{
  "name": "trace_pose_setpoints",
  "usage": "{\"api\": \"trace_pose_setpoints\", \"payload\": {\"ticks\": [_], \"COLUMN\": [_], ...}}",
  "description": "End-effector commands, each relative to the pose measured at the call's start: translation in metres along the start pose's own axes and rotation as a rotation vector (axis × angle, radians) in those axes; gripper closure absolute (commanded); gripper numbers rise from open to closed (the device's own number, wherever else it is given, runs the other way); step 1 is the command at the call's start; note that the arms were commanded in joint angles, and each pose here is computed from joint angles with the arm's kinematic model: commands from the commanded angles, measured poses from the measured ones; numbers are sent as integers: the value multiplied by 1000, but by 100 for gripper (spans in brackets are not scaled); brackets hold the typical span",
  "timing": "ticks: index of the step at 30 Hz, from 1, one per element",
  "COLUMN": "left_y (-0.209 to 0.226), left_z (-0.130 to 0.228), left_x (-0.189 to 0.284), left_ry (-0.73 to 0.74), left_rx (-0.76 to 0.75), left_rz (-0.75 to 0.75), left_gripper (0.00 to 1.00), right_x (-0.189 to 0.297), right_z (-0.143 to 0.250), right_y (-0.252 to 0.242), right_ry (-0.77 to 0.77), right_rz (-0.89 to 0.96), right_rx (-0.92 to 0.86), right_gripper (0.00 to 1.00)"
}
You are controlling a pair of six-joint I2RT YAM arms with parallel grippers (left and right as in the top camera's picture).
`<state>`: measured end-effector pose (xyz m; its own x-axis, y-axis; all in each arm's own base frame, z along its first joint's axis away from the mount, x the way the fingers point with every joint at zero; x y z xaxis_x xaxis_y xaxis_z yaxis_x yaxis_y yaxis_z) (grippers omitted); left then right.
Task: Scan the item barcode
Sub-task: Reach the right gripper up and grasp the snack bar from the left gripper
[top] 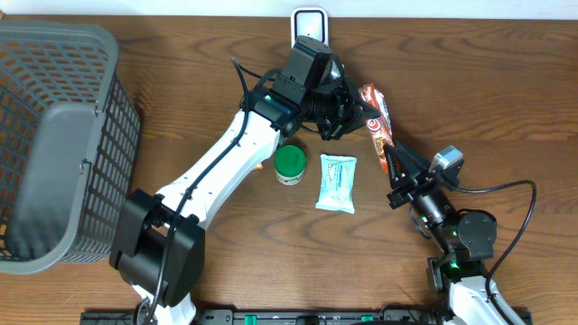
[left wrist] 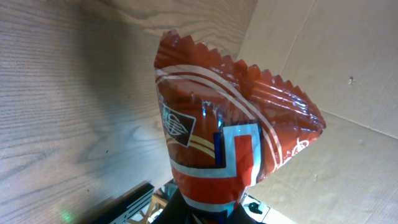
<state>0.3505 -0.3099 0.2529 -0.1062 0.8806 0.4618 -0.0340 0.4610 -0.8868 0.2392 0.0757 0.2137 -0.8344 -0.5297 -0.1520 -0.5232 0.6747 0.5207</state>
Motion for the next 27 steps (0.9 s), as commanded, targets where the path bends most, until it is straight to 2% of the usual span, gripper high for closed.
{"api": "trace_pose_setpoints", "payload": {"ticks": [1,3,5,6,7,8,9,14,27], "left_y": [-5,-5,-5,-5,-5,-5,-5,-5,-7], "left_z": [2,2,2,1,1,1,1,1,7], "left_x": [2,2,2,2,2,2,2,2,-2], "left_ry": [15,12,12,9,8,8,8,9,24], "left_rx": [-1,-1,-1,-1,-1,-1,-1,-1,-8], "left_rz": [21,19,19,18,17,17,17,17,18], "left_gripper": [93,93,93,93,93,93,93,93,93], "right_x": [-3,-3,-3,-3,-3,-3,-3,-3,-3], "right_z": [-7,-7,-6,-4,-2,-1,0,3,1], "right_y": [2,3,4,5,6,8,8,4,-4], "right_ry": [-19,-15,-5,7,22,35,46,58,21], "right_rz": [-8,-14,-24,-33,-49,-66,-73,-42,32], "right_rx": [31,28,22,8,1,1,-1,-14,4], "right_gripper": [93,99,99,90,62,51,47,45,47]}}
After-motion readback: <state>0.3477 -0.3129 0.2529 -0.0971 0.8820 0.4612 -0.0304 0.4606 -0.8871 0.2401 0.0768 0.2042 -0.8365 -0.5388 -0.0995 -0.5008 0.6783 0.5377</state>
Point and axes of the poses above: each gripper's point midway between its finger pads, its own x axis back along the fingers, its own y axis along the line the jaws close on, z = x × y, the point moved 7 cm from there along x, back along the fingers, and after that the axes turned 15 degrees about -x, right-handed, at the moved point
